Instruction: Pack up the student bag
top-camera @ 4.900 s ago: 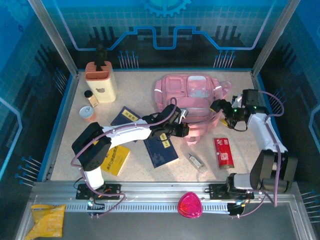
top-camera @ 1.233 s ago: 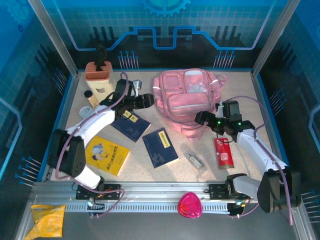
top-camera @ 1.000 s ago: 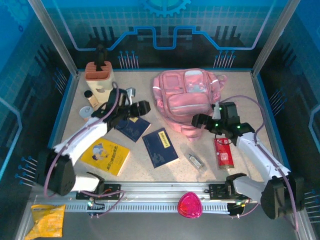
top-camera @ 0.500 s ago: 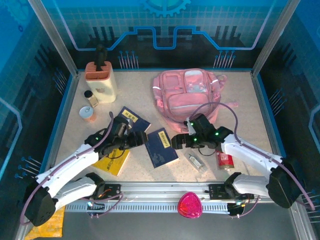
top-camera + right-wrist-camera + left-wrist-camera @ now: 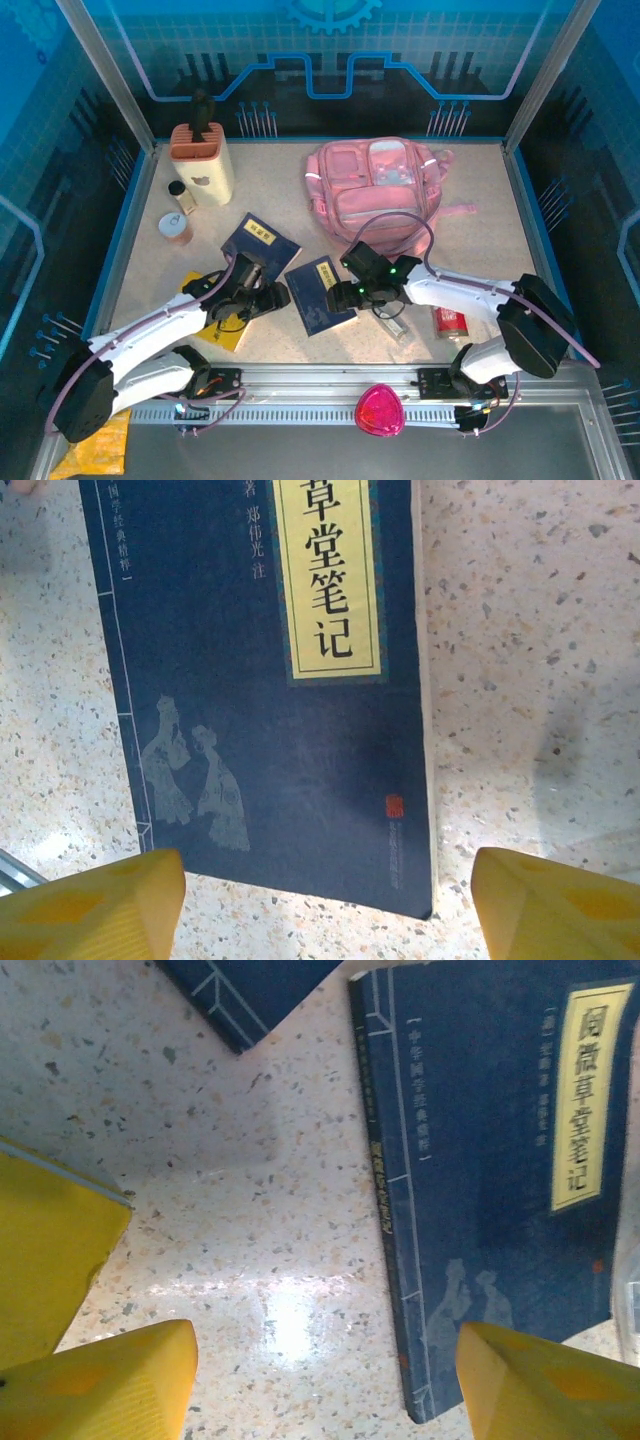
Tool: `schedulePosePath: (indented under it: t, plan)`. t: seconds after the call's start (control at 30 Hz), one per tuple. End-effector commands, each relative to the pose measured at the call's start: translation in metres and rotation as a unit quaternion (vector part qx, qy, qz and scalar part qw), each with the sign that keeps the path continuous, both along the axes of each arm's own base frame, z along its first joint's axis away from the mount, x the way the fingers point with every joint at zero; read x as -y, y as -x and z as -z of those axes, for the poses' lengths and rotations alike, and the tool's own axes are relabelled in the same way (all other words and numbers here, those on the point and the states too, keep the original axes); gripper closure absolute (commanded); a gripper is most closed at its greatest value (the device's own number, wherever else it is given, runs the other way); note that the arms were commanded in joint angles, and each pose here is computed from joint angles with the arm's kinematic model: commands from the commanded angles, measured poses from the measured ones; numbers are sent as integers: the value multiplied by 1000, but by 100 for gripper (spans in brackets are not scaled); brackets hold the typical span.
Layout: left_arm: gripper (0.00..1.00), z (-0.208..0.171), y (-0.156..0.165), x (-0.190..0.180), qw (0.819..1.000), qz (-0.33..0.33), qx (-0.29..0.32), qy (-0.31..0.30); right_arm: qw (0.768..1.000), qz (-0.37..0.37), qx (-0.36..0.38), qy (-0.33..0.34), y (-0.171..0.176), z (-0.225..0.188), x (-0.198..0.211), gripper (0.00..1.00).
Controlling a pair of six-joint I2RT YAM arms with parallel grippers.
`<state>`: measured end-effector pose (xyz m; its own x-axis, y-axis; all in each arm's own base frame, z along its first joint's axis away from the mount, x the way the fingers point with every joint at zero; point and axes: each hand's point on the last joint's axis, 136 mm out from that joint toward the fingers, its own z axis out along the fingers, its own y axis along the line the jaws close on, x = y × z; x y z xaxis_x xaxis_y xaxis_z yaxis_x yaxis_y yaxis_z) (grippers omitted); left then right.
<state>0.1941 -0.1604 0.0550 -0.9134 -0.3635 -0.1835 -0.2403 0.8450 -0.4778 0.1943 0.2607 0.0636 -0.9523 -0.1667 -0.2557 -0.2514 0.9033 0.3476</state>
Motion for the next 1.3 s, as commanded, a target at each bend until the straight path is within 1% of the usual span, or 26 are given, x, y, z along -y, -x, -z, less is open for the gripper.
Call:
schedulePosePath:
  t: [0.0,0.03,0.1,0.33,0.43,0.6,0.73,0.87,0.93,1.1,1.27]
  plan:
    - [35,4,-3,9,1000,-9,-2,20,1000,10,10,23,-7,3,0,26]
    - [35,4,-4,13,1000,-9,-1,26,999,15,19,22,-15,-3,-4,28]
    - [37,5,-5,18,999,-10,1,35,999,21,21,26,-20,0,-3,29]
    - [40,11,-12,28,998,-21,3,50,999,21,-2,42,-25,23,-7,30]
    - [41,15,-14,26,999,-27,2,44,999,11,-6,42,-25,30,-13,32]
    - [42,21,-14,19,999,-41,0,27,999,2,-32,31,-12,37,-25,36]
    - [42,23,-14,16,999,-44,1,20,999,2,-40,3,5,25,-42,43]
    - [43,24,-14,12,999,-49,1,11,999,-8,-42,-22,19,15,-60,48]
    - [44,25,-14,11,999,-50,-2,6,999,-1,-43,-21,19,15,-58,51]
    - [47,24,-13,13,999,-38,-6,4,998,39,-45,-3,3,23,-38,56]
    - [48,26,-13,14,1000,-25,-13,-9,997,51,-56,-6,-4,32,-38,56]
